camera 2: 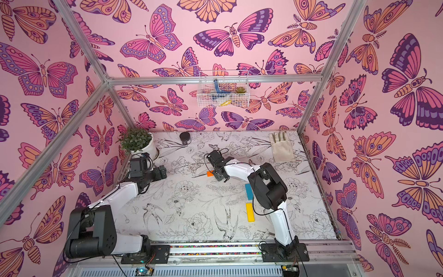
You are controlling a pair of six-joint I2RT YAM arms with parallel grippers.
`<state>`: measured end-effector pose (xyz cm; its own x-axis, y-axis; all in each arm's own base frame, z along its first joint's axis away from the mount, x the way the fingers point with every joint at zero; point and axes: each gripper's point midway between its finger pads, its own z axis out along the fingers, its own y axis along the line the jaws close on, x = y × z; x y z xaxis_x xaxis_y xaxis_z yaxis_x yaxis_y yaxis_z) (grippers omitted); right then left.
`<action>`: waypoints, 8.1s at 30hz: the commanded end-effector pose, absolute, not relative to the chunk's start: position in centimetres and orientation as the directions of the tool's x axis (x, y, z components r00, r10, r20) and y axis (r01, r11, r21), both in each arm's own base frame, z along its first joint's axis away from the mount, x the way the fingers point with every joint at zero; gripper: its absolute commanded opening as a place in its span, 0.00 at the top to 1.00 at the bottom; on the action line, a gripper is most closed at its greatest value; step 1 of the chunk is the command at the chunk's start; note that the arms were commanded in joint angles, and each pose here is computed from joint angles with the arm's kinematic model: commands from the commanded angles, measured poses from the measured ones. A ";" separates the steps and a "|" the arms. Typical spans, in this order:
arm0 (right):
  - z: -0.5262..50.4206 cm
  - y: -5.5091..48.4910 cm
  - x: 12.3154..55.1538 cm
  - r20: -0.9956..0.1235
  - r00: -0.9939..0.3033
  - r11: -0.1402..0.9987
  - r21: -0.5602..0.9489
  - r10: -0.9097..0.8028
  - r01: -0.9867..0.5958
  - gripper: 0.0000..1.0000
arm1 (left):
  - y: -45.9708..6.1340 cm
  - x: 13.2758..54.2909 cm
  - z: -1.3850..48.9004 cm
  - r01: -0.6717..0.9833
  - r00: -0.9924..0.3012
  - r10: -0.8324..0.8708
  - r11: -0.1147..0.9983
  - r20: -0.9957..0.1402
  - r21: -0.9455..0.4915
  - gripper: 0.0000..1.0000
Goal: Assemble the number 7 with building blocks
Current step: Move the building block to the center of the board, then assemble the building block at the center of the board.
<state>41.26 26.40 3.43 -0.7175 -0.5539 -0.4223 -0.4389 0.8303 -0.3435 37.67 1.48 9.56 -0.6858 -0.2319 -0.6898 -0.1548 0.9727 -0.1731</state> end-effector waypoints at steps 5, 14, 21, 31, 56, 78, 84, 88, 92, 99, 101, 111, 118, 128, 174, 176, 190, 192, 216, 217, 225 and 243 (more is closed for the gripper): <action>5.9 24.0 37.3 -0.371 -0.790 0.871 -0.270 -0.488 -0.411 0.11 | 1.9 37.8 9.1 -0.164 -0.691 -0.231 0.973 -0.685 -0.163 0.04; 10.3 15.7 31.6 -0.408 -0.898 0.981 0.028 -0.164 -0.192 0.21 | 2.0 37.9 8.6 -0.174 -0.714 -0.234 0.972 -0.660 -0.157 0.04; 7.8 14.1 30.6 -0.382 -0.917 0.985 0.077 -0.115 -0.155 0.21 | 1.6 37.9 8.8 -0.151 -0.714 -0.224 0.974 -0.663 -0.167 0.05; 4.6 13.3 29.3 -0.286 -0.955 0.989 0.098 -0.078 -0.110 0.27 | 1.3 37.7 9.4 -0.144 -0.693 -0.218 0.976 -0.687 -0.165 0.07; 1.8 19.6 28.0 -0.177 -0.978 0.969 0.201 -0.109 -0.144 0.90 | 1.2 38.0 9.8 -0.139 -0.679 -0.217 0.976 -0.701 -0.168 0.07; 0.3 27.0 32.4 -0.188 -0.970 0.953 0.234 -0.152 -0.194 0.91 | 1.4 38.0 9.8 -0.144 -0.678 -0.218 0.976 -0.702 -0.164 0.06; 0.5 26.3 32.8 -0.206 -0.969 0.962 0.204 -0.139 -0.181 0.90 | 1.4 38.0 9.8 -0.146 -0.678 -0.219 0.976 -0.701 -0.164 0.06; 0.4 25.3 33.0 -0.226 -0.965 0.972 0.161 -0.133 -0.172 0.90 | 1.4 38.0 9.7 -0.147 -0.678 -0.218 0.976 -0.702 -0.161 0.06; 0.6 24.4 33.0 -0.233 -0.965 0.975 0.159 -0.117 -0.156 0.90 | 1.4 38.0 9.6 -0.147 -0.681 -0.217 0.976 -0.700 -0.160 0.06; 0.8 24.7 33.1 -0.234 -0.966 0.971 0.180 -0.110 -0.154 0.90 | 1.5 37.9 9.6 -0.149 -0.680 -0.217 0.976 -0.700 -0.158 0.06; 0.7 25.0 33.1 -0.239 -0.965 0.968 0.198 -0.108 -0.157 0.87 | 1.5 37.9 9.6 -0.148 -0.681 -0.217 0.976 -0.700 -0.159 0.06; 0.8 26.1 33.1 -0.238 -0.967 0.954 0.257 -0.090 -0.152 0.86 | 1.5 37.9 9.6 -0.146 -0.681 -0.214 0.977 -0.700 -0.157 0.06; 1.2 26.8 33.0 -0.233 -0.969 0.942 0.303 -0.075 -0.146 0.82 | 1.4 37.9 9.5 -0.145 -0.683 -0.213 0.977 -0.699 -0.156 0.06; 1.9 26.7 32.9 -0.239 -0.969 0.941 0.310 -0.062 -0.137 0.68 | 1.4 37.9 9.6 -0.144 -0.683 -0.213 0.977 -0.699 -0.157 0.06; 7.8 21.6 29.1 -0.413 -0.899 0.951 0.191 -0.146 -0.242 0.32 | 1.4 38.1 9.4 -0.143 -0.688 -0.210 0.978 -0.695 -0.153 0.06; 8.4 22.5 29.7 -0.418 -0.892 0.944 0.190 -0.172 -0.270 0.29 | 1.4 38.2 9.3 -0.142 -0.693 -0.207 0.978 -0.691 -0.151 0.06; 6.7 19.0 27.2 -0.344 -0.922 0.976 0.063 -0.175 -0.208 0.38 | 1.7 38.0 8.9 -0.155 -0.697 -0.202 0.979 -0.688 -0.131 0.06; 6.4 17.8 25.1 -0.314 -0.938 0.981 0.071 -0.150 -0.181 0.33 | 1.7 38.1 9.0 -0.153 -0.696 -0.201 0.979 -0.690 -0.131 0.06; 1.2 14.5 16.5 -0.231 -0.973 0.992 0.118 -0.020 -0.049 0.42 | 1.6 38.0 9.1 -0.151 -0.694 -0.195 0.981 -0.693 -0.125 0.06; 1.2 14.4 16.6 -0.235 -0.972 0.992 0.114 -0.022 -0.050 0.45 | 1.6 38.0 9.1 -0.151 -0.695 -0.195 0.981 -0.692 -0.125 0.06; 1.4 15.4 17.0 -0.235 -0.971 0.988 0.137 -0.039 -0.073 0.78 | 1.6 38.0 9.2 -0.152 -0.693 -0.197 0.980 -0.694 -0.126 0.06; -0.1 27.0 21.1 -0.203 -0.957 0.940 0.232 -0.206 -0.252 0.77 | 1.6 38.0 8.9 -0.153 -0.698 -0.195 0.981 -0.689 -0.122 0.06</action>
